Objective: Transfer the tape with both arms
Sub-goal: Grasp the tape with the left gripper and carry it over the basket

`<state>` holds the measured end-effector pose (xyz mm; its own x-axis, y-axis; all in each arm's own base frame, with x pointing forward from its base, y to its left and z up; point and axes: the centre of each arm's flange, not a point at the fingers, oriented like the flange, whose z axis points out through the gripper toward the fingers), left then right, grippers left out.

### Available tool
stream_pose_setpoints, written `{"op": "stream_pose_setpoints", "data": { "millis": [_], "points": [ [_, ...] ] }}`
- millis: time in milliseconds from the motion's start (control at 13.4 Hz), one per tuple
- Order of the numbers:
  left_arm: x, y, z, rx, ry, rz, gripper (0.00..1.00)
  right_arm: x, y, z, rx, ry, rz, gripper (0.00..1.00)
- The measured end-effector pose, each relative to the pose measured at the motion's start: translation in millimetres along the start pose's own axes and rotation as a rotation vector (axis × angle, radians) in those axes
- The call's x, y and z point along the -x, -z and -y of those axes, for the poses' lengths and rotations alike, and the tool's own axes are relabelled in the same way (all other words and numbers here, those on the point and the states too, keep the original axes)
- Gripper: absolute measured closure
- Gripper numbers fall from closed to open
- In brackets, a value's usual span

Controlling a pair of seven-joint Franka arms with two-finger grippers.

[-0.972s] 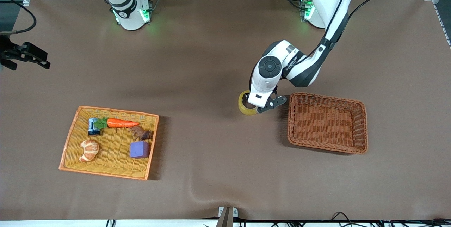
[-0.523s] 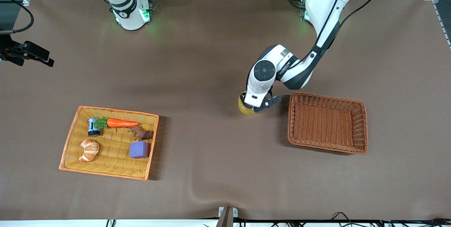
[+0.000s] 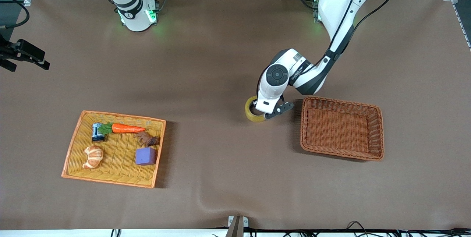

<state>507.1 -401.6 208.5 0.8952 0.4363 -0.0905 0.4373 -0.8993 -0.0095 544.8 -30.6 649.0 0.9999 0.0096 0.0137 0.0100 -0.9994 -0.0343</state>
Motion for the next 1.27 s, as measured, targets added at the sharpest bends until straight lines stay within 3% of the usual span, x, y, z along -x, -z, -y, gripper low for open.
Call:
{"op": "stream_pose_setpoints", "data": {
  "millis": [224, 449, 598, 897, 1047, 1271],
  "points": [
    [-14.0, 68.2, 7.3, -0.009, 0.023, -0.041, 0.78, 1.6, -1.6, -1.9, 0.001, -0.055, 0.016, 0.00],
    [-53.9, 162.8, 45.6, 0.025, 0.040, -0.119, 0.78, 11.9, -8.5, -11.0, 0.000, -0.082, 0.101, 0.00],
    [-97.0, 189.0, 93.5, -0.012, 0.032, -0.122, 0.78, 17.1, -10.8, -19.9, -0.003, -0.099, 0.137, 0.00],
    [-182.9, 159.8, 216.4, -0.093, 0.013, -0.036, 0.78, 18.0, -10.4, -20.7, -0.003, -0.103, 0.142, 0.00],
    [-197.3, 136.0, 256.7, -0.111, 0.005, 0.006, 0.78, 18.1, -9.4, -22.0, -0.003, -0.106, 0.139, 0.00],
    [-200.1, 85.9, 292.1, -0.077, 0.019, 0.003, 0.78, 17.6, -7.8, -18.1, -0.002, -0.098, 0.136, 0.00]
  ]
}}
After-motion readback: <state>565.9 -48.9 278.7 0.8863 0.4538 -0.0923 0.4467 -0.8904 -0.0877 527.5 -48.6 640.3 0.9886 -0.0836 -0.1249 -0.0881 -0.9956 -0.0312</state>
